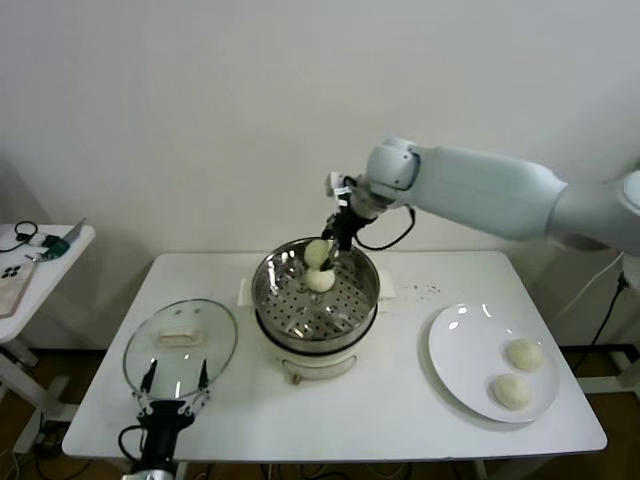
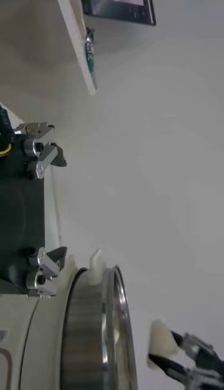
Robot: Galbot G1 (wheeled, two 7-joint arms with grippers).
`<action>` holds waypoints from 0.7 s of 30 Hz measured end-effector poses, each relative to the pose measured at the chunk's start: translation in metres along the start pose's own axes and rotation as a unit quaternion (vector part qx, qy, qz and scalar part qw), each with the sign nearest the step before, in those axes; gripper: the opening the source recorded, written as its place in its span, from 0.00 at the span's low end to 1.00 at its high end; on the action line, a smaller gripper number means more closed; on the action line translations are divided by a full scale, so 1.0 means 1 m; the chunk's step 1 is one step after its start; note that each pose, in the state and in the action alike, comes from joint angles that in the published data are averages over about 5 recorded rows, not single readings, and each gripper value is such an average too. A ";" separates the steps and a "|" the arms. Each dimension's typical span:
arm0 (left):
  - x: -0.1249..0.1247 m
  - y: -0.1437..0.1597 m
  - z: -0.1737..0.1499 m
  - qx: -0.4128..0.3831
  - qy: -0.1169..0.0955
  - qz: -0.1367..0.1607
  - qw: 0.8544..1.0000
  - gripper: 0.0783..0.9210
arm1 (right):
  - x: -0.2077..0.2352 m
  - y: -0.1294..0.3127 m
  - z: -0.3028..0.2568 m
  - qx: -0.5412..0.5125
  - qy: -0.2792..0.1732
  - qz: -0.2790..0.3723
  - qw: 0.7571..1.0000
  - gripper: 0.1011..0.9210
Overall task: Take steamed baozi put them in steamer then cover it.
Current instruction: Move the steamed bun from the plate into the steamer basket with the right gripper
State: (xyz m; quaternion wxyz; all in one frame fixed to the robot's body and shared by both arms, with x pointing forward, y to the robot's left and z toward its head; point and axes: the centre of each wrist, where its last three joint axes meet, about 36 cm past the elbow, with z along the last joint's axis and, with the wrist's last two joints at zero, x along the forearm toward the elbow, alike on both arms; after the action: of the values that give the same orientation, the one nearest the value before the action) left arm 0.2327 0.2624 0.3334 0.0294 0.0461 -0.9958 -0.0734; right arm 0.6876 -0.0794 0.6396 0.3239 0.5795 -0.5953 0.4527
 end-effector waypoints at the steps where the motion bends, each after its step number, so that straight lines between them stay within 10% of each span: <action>1: 0.000 -0.001 0.000 0.000 0.000 0.002 1.000 0.88 | -0.006 0.001 -0.003 0.002 0.001 -0.004 1.000 0.70; 21: -0.004 -0.005 0.002 -0.005 -0.003 0.009 1.000 0.88 | -0.084 0.013 -0.026 0.039 0.028 -0.038 0.998 0.75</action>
State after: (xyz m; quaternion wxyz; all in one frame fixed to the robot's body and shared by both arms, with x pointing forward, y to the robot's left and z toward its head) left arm 0.2374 0.2580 0.3309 0.0277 0.0366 -0.9959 -0.0784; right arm 0.6815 -0.0236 0.5712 0.3347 0.6009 -0.5456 0.4787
